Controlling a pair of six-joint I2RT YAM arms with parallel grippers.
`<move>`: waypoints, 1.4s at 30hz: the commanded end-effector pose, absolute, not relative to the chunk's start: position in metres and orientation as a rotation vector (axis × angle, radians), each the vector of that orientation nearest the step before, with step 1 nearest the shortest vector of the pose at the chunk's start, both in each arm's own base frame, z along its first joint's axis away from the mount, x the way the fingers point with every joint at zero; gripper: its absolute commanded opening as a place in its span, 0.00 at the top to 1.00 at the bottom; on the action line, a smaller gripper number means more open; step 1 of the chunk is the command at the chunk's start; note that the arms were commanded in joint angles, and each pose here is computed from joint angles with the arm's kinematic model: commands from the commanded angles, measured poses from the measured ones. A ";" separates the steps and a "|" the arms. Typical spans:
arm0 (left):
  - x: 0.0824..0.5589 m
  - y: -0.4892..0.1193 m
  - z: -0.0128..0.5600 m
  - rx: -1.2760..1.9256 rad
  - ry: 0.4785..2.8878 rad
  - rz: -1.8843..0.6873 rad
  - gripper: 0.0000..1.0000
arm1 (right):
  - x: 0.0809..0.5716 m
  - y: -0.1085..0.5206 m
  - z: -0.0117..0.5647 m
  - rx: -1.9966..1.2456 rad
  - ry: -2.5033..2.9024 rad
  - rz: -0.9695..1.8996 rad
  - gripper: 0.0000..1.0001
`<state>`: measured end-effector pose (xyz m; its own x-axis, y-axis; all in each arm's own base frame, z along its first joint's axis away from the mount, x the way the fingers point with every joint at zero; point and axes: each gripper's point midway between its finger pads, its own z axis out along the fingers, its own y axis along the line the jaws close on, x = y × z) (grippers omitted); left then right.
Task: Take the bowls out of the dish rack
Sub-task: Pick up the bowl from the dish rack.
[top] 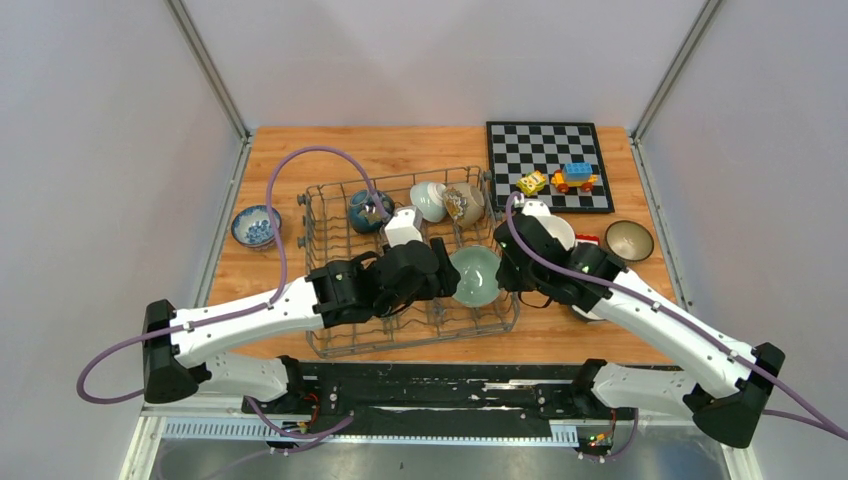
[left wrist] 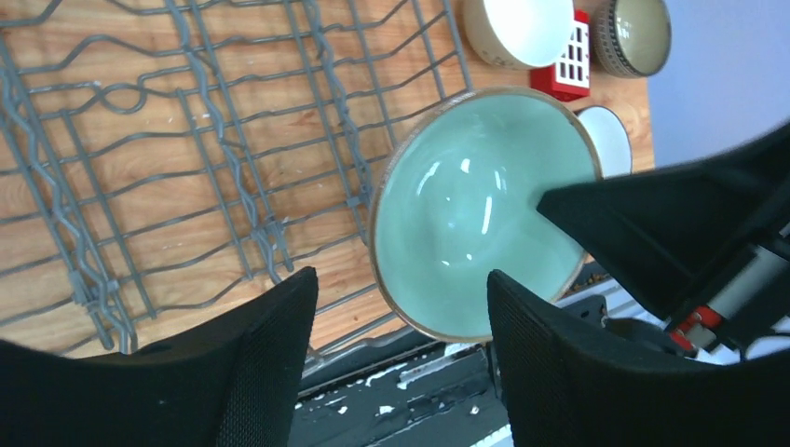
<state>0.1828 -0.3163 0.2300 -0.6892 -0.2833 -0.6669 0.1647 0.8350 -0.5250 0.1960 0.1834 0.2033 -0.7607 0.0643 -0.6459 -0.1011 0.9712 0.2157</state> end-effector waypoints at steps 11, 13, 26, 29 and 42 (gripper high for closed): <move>0.201 -0.313 0.215 -0.067 2.251 -0.697 0.67 | 0.200 0.207 0.232 0.030 2.350 0.515 1.00; 0.202 -0.313 0.212 -0.064 2.261 -0.685 0.68 | 0.200 0.208 0.233 0.025 2.348 0.525 1.00; 0.203 -0.306 0.204 -0.060 2.273 -0.658 1.00 | 0.197 0.218 0.234 -0.025 2.358 0.573 1.00; 0.204 -0.300 0.204 -0.060 2.264 -0.642 1.00 | 0.196 0.222 0.236 -0.061 2.351 0.594 1.00; 0.241 -0.177 0.260 -0.346 2.094 -0.456 1.00 | 0.186 0.207 0.263 -0.228 2.219 0.625 0.01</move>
<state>0.2278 -0.2181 0.2126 -0.6520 -0.3128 -0.6907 -0.0101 0.9144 -0.4046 0.1846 0.2151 0.2394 -0.7254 0.0301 -0.6877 -0.3109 0.8770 0.3664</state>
